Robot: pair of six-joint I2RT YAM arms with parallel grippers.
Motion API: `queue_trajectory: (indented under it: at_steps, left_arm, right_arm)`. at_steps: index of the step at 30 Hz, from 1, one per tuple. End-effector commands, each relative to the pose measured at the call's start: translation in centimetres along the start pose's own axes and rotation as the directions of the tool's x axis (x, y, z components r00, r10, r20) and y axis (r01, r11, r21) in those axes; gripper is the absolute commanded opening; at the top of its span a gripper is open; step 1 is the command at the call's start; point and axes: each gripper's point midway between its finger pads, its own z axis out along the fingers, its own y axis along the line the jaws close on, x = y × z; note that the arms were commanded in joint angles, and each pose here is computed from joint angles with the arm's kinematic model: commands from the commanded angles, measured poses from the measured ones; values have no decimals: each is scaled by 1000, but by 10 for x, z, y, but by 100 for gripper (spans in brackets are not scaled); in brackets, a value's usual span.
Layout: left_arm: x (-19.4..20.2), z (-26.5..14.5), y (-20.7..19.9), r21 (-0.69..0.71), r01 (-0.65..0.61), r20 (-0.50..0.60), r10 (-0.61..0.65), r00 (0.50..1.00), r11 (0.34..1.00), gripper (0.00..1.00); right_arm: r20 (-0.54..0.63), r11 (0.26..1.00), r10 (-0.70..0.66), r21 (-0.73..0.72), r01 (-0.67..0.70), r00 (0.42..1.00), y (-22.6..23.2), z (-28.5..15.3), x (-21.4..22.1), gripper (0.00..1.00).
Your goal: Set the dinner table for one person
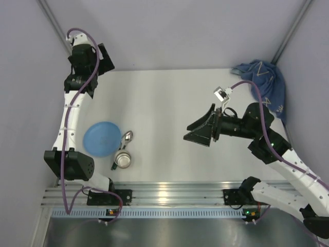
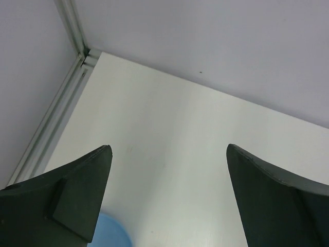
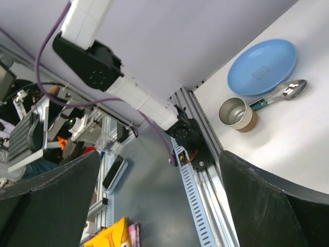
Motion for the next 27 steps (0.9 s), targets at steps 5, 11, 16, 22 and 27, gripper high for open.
queue_trajectory:
  at_steps: [5,11,16,22,27]
  left_arm:
    - [29,-25,69,-347,71,-68,-101,993,935,99]
    - [56,-3,16,-81,157,-165,-168,972,984,99]
    - [89,13,-8,61,208,-230,-189,955,976,99]
    - [135,17,-48,165,189,-381,-114,918,968,99]
    - [179,18,-72,227,181,-471,-55,880,957,95]
  right_arm:
    - [99,971,61,225,-82,993,-59,7,-27,100]
    - [200,872,106,452,-188,974,-164,-15,-116,100]
    - [338,655,156,668,-353,928,-296,-59,-169,100]
    - [539,199,123,809,-553,833,-424,-189,-192,100]
    - [525,-147,61,846,-513,849,-482,-260,-184,100]
